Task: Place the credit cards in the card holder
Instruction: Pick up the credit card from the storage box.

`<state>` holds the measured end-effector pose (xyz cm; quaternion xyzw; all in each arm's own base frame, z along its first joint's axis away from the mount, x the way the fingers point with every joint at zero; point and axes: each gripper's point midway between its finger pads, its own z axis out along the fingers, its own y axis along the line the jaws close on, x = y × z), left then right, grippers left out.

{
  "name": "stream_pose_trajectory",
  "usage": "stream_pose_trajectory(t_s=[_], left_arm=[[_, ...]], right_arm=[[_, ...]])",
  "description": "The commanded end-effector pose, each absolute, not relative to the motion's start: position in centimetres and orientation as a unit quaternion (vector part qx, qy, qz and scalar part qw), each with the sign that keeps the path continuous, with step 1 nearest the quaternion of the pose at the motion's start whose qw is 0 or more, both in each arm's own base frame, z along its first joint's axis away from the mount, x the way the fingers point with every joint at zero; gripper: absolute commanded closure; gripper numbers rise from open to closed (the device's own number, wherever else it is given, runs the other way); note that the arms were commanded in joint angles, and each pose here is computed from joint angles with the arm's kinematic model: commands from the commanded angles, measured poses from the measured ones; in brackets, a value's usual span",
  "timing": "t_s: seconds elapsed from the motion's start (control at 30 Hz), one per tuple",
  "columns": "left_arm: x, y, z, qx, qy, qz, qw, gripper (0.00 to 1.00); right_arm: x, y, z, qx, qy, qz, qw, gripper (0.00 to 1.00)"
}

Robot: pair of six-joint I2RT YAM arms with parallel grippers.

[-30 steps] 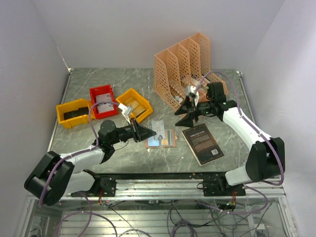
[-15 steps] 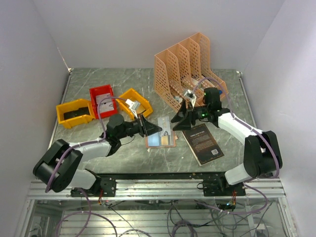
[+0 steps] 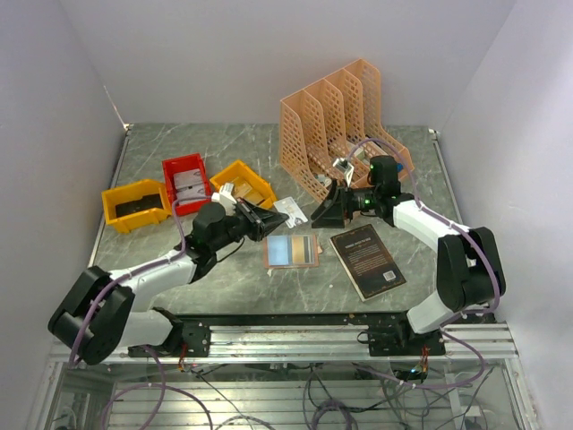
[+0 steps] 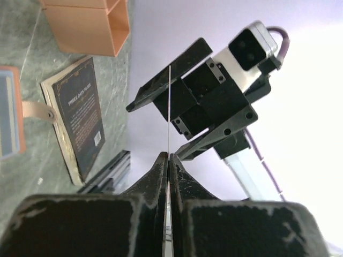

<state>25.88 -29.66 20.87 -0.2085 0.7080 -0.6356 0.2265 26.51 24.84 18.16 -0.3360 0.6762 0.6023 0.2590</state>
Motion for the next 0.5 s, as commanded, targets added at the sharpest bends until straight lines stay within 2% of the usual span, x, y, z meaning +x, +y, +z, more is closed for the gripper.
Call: stream_pose_trajectory(t_s=[0.0,0.33,0.4,0.47], left_arm=[[26.4,-28.9,20.3,-0.336,0.702,-0.609,0.151,0.93],[26.5,-29.1,21.4,-0.339,0.695,-0.617,0.144,0.93],[26.7,-29.3,22.0,-0.288,0.7,-0.625,0.191,0.93],[26.7,-29.4,22.5,-0.189,0.7,-0.638,0.258,0.93]], right_arm=[[26.4,24.9,19.7,-0.33,0.665,0.62,0.254,0.32],[25.9,24.8,20.1,-0.321,0.663,0.631,0.245,0.33],[25.9,24.8,20.0,-0.316,0.665,0.633,0.239,0.33],[25.9,24.9,20.0,-0.311,0.665,0.639,0.23,0.34]])
